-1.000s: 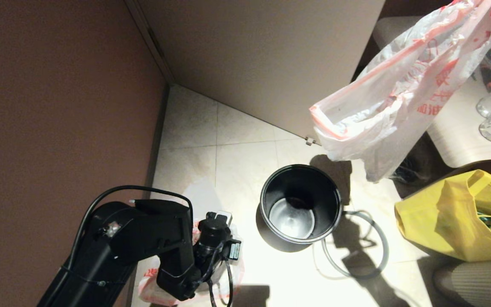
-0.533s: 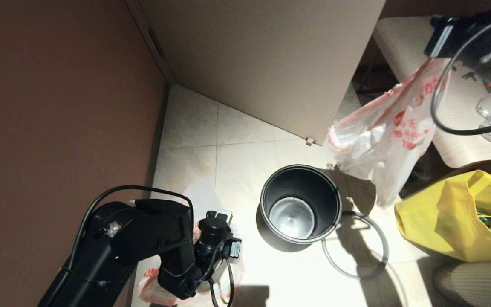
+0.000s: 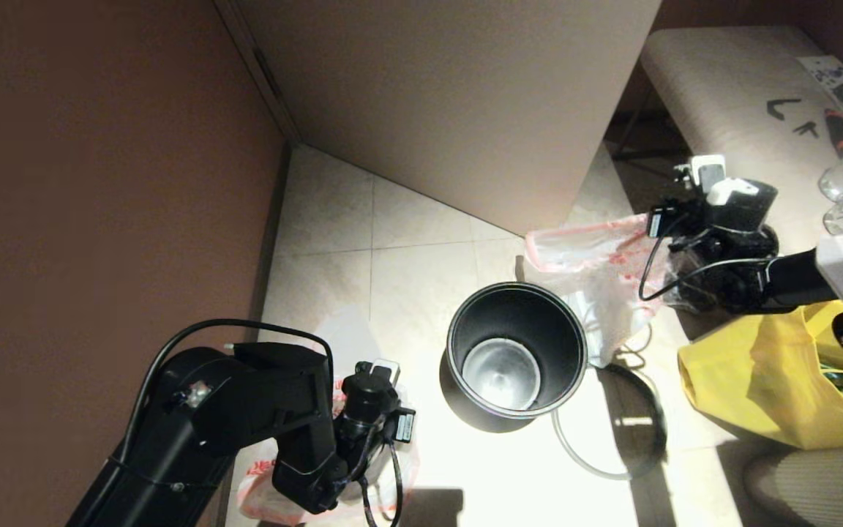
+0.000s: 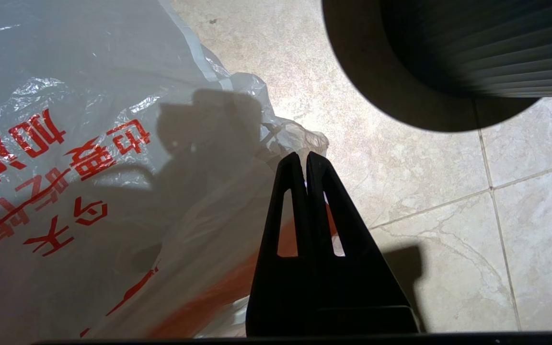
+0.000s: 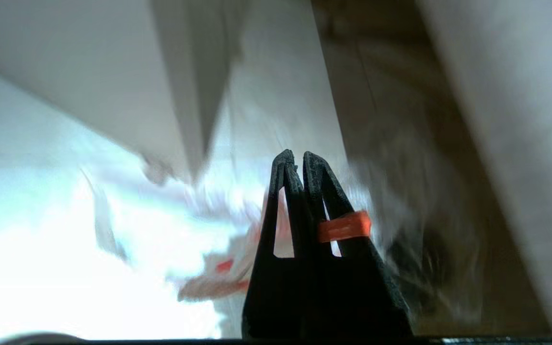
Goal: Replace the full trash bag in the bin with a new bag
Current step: Place the trash bag on the floor
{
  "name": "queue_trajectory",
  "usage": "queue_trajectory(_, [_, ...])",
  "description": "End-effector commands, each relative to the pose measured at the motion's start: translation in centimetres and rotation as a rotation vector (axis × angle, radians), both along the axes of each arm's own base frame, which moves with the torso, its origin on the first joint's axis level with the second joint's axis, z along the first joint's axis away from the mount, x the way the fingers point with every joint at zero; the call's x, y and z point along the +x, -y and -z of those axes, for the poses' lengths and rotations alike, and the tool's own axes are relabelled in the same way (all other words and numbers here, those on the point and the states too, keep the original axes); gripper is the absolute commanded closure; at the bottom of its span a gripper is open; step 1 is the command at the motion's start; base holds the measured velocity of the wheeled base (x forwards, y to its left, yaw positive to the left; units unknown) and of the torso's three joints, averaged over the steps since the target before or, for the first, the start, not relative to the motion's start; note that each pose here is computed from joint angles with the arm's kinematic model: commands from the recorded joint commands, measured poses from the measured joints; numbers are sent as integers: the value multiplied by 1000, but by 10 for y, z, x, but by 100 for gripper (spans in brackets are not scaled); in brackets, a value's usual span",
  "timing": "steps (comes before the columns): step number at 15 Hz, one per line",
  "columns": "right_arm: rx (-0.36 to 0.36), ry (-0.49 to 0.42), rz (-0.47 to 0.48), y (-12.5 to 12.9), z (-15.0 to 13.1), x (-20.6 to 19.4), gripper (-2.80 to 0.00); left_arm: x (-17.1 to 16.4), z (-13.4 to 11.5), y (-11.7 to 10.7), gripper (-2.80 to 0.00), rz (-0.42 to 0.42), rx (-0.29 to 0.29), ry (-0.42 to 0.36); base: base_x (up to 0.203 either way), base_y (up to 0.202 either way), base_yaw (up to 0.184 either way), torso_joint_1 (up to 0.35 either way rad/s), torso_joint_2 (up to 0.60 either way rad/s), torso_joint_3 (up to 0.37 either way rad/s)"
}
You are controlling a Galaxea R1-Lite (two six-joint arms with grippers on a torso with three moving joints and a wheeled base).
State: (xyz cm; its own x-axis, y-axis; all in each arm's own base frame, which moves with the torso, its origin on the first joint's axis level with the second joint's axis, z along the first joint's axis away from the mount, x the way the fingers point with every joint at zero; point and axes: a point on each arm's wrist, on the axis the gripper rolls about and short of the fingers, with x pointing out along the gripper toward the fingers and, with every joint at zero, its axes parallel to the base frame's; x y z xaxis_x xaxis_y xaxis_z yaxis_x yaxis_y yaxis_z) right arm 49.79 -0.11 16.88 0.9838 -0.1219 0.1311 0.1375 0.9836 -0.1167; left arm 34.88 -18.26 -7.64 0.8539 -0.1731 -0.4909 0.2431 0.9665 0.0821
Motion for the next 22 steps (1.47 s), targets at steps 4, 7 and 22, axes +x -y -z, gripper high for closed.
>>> queue_trajectory(4, [-4, -141, 77, 6, 43, 12, 0, 0, 0, 0, 0, -3, -1, 4, 0, 0, 0, 0, 0, 0])
queue_trajectory(7, [-7, -170, 95, -2, 17, -11, -280, 0, 0, 0, 0, -3, -1, 3, 0, 0, 0, 0, 0, 0])
queue_trajectory(22, [136, -747, 319, -10, 12, -193, 0, -1, 1, -2, 0, 8, 17, 2, 0, 0, 0, 0, 0, 0])
